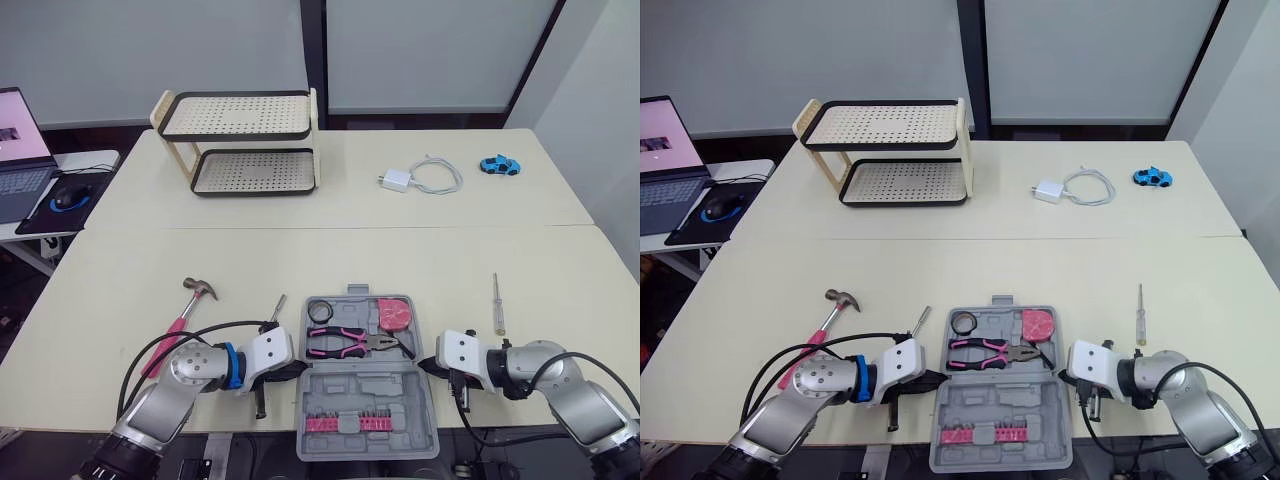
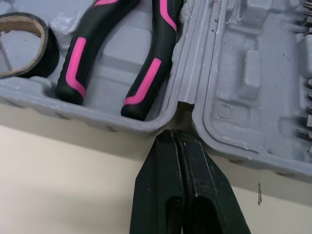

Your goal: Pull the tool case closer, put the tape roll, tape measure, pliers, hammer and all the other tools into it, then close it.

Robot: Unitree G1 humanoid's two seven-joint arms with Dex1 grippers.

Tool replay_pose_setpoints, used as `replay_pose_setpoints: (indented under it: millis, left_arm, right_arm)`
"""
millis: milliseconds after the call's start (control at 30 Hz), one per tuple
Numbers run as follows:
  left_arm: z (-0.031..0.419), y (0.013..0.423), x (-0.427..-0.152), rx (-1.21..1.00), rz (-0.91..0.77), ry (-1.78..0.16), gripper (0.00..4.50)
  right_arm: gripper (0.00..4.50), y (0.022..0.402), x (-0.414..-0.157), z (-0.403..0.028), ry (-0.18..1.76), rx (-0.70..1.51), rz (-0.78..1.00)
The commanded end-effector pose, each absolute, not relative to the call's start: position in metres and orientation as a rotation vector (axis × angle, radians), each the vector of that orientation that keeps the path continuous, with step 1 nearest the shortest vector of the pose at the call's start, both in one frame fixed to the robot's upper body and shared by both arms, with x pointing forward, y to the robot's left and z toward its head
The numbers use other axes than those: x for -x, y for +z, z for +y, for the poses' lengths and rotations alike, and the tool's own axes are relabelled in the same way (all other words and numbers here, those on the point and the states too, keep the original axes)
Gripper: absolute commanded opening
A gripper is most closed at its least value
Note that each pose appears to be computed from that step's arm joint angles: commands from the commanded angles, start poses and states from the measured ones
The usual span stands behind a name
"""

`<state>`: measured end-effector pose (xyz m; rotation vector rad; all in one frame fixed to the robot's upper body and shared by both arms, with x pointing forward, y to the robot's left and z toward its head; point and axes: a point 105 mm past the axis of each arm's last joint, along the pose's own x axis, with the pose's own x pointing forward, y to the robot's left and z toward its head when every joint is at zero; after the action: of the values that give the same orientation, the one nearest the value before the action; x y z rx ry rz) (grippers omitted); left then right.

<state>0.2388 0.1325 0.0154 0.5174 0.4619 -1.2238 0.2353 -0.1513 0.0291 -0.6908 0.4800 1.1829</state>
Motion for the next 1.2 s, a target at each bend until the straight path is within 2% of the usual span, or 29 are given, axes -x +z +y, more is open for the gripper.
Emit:
replay_pose_setpoints:
  millis: [33, 700, 1200]
  left_arm:
    - [0.124, 0.013, -0.238, -0.525, 0.453, -1.239, 0.03]
    - [0.102, 0.016, -0.257, -0.564, 0.384, -1.261, 0.03]
    - [0.099, 0.019, -0.267, -0.577, 0.359, -1.243, 0.03]
  right_arm:
    - [0.00, 0.037, -0.237, -0.142, 1.199, 0.700, 0.429]
    - [0.00, 0.039, -0.241, -0.140, 1.176, 0.696, 0.423]
    - [0.00, 0.043, -0.259, -0.140, 1.142, 0.713, 0.407]
